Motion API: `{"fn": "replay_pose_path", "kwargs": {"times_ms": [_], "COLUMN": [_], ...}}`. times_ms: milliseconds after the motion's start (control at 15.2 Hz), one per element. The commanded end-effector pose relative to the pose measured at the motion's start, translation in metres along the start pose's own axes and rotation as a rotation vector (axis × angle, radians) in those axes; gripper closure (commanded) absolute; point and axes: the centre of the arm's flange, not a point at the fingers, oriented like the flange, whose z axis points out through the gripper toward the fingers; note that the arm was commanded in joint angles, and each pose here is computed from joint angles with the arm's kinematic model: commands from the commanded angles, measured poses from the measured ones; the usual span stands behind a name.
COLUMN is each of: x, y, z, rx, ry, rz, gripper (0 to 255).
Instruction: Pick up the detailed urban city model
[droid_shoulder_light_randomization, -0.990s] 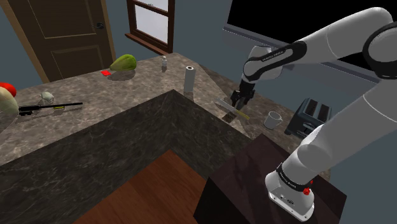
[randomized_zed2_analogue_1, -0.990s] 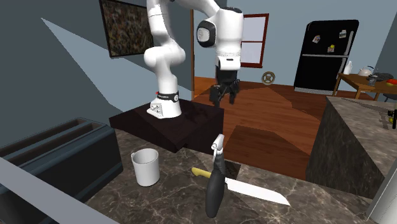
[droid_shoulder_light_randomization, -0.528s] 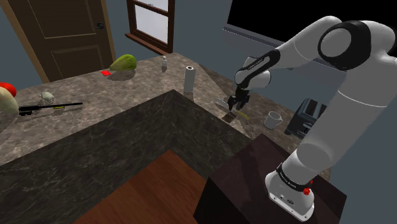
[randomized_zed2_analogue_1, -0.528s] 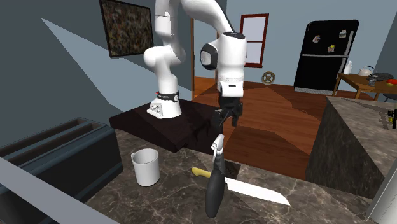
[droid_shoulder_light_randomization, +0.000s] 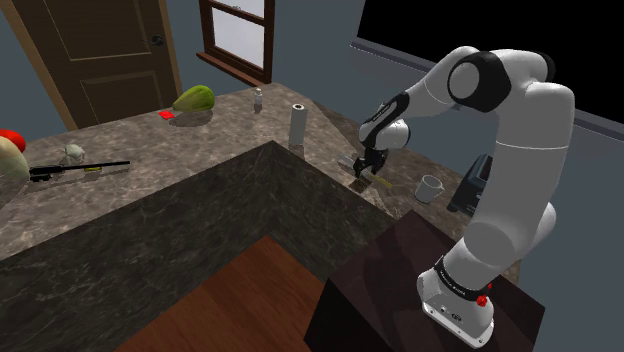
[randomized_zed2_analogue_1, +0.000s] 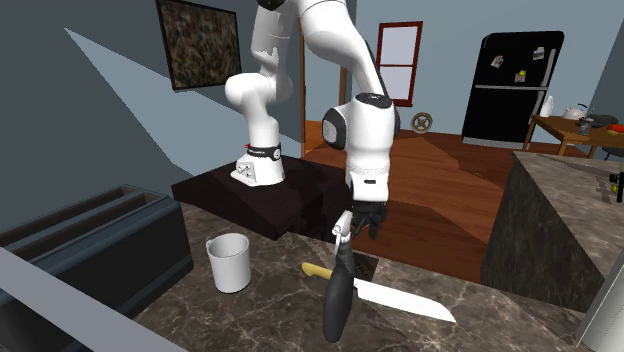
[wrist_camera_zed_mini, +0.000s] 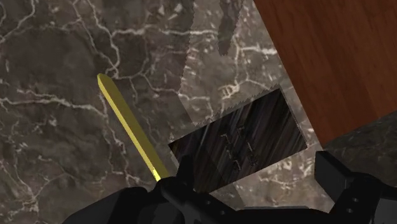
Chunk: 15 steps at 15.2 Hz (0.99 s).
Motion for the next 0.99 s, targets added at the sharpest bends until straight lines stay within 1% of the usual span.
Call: {"fn": "replay_pose_path", "kwargs": {"times_ms": [0,396,528,594,924], "x": [0.005,0.006,0.005,0.006,0.006], "y": [0.005,0.005,0.005,0.006,0.005], "z": [0.011,0.046,0.046,0.046,0.046], "rx": [-0.002,-0.002,-0.002,-0.002,-0.002], "ry": [0.002,0.002,0.002,0.002,0.002], "rz": [0.002,0.002,0.002,0.002,0.002], "gripper": [0,0,0,255,255]}}
